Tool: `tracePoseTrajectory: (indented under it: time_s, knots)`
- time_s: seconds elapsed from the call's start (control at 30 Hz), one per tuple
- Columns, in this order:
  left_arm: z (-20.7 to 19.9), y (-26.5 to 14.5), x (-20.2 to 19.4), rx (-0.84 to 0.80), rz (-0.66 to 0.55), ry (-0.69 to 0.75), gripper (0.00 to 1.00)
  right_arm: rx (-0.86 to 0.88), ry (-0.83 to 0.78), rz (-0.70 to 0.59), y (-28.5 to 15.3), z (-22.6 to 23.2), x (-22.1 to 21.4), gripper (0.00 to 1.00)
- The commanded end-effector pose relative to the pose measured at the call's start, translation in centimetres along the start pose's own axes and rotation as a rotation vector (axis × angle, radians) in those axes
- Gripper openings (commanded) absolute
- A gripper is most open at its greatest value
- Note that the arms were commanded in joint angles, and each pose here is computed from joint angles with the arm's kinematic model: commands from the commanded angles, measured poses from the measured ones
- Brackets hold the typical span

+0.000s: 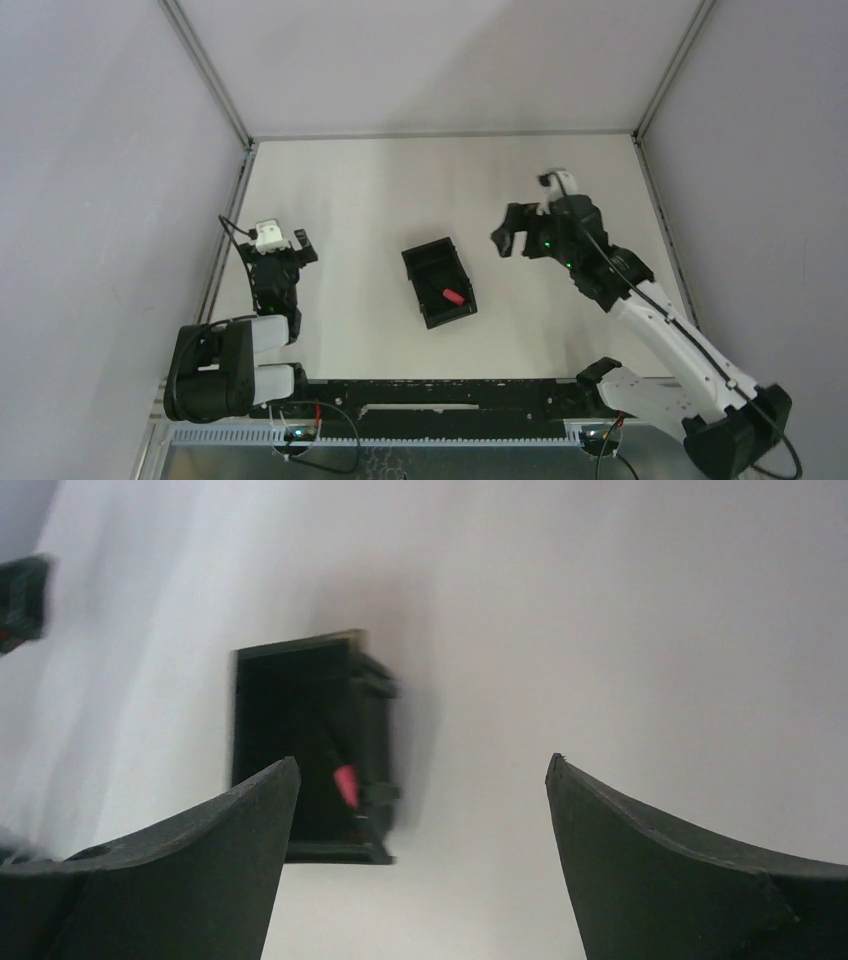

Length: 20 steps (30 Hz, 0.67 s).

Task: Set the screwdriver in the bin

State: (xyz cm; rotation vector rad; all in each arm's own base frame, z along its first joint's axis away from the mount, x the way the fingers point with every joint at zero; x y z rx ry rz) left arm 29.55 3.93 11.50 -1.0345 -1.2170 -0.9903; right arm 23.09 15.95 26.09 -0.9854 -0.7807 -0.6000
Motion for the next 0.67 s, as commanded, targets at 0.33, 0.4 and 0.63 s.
tracePoseTrajectory:
  time_s: [0.33,0.4,0.63]
  knots:
    - [0.0,0.8,2.2,0.007,-0.073,0.002,1.0,-0.255,0.338,-0.113,-1.0,-10.1,-8.6,1.0]
    - [0.0,0.8,2.2,0.007,-0.074,0.002,1.0,-0.242,0.346,-0.112,-0.8,-10.2,-9.6,1.0]
    - [0.0,0.8,2.3,0.006,-0.076,0.002,1.0,-0.247,0.37,-0.137,-0.7,-10.6,-10.7,1.0]
Point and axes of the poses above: each gripper's point midway between its finger pads, its own y axis out along the fingers, its own z axis along the line the jaws close on, x = y × z, the point moved 5 cm from there along -y, back along the fingers, and after that the axes turned 5 degrees about y, right-handed, at the moved point
